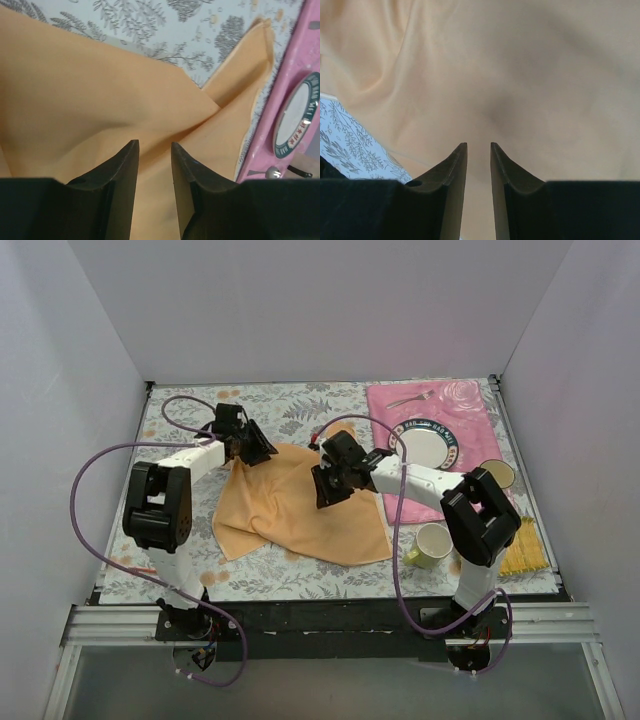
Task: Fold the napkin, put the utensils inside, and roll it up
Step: Flatten the napkin out
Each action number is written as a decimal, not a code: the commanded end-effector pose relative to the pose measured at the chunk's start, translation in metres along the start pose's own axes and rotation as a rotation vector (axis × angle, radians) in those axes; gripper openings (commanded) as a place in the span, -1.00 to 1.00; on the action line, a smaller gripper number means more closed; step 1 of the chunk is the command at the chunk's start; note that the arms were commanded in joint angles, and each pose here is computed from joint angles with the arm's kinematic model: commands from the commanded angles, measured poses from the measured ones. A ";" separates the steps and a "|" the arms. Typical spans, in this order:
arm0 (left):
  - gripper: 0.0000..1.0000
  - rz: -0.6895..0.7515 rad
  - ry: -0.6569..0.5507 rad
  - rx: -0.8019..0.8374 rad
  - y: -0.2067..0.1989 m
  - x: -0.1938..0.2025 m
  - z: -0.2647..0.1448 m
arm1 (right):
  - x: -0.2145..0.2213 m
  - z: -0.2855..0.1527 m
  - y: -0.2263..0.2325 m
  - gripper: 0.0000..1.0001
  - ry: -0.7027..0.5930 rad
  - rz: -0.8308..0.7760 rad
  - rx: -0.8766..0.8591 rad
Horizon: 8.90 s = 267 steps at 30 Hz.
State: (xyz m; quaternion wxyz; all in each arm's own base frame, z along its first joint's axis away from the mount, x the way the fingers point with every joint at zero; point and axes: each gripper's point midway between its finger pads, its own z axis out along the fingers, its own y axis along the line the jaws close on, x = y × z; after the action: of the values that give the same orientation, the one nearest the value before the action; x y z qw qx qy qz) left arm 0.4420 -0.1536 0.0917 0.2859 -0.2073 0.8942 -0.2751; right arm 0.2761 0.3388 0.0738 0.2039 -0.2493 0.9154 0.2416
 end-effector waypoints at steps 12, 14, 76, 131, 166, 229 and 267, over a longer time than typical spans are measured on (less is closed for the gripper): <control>-0.56 -0.156 -0.054 -0.214 0.053 -0.026 0.086 | 0.035 0.026 -0.005 -0.35 0.037 -0.024 0.041; -0.56 -0.126 -0.073 -0.226 0.052 -0.045 0.102 | 0.022 0.028 -0.017 -0.35 0.032 -0.024 0.082; -0.82 -0.195 -0.215 -0.862 0.211 0.038 -0.106 | 0.076 -0.083 -0.083 0.01 -0.051 0.623 0.573; -1.00 -0.163 -0.293 -0.710 0.177 0.025 -0.136 | 0.127 -0.030 -0.114 -0.04 0.039 0.627 0.690; -1.00 -0.231 -1.177 0.143 -0.098 -0.125 -0.503 | -0.111 -0.420 0.120 -0.97 -0.961 -0.257 -0.205; 0.18 -0.062 -0.178 -0.168 0.016 -0.119 -0.015 | -0.194 -0.061 -0.142 0.43 -0.236 0.266 0.084; -0.03 -0.244 0.008 -0.526 0.083 0.054 -0.145 | 0.064 -0.084 -0.030 0.06 0.238 0.144 0.044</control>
State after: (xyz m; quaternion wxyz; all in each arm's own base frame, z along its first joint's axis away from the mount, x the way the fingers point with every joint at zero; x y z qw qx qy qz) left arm 0.2596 -0.0512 0.0633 0.1225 -0.3835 0.9153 -0.0073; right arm 0.1903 0.2327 0.0541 0.0175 -0.1990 0.9628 0.1817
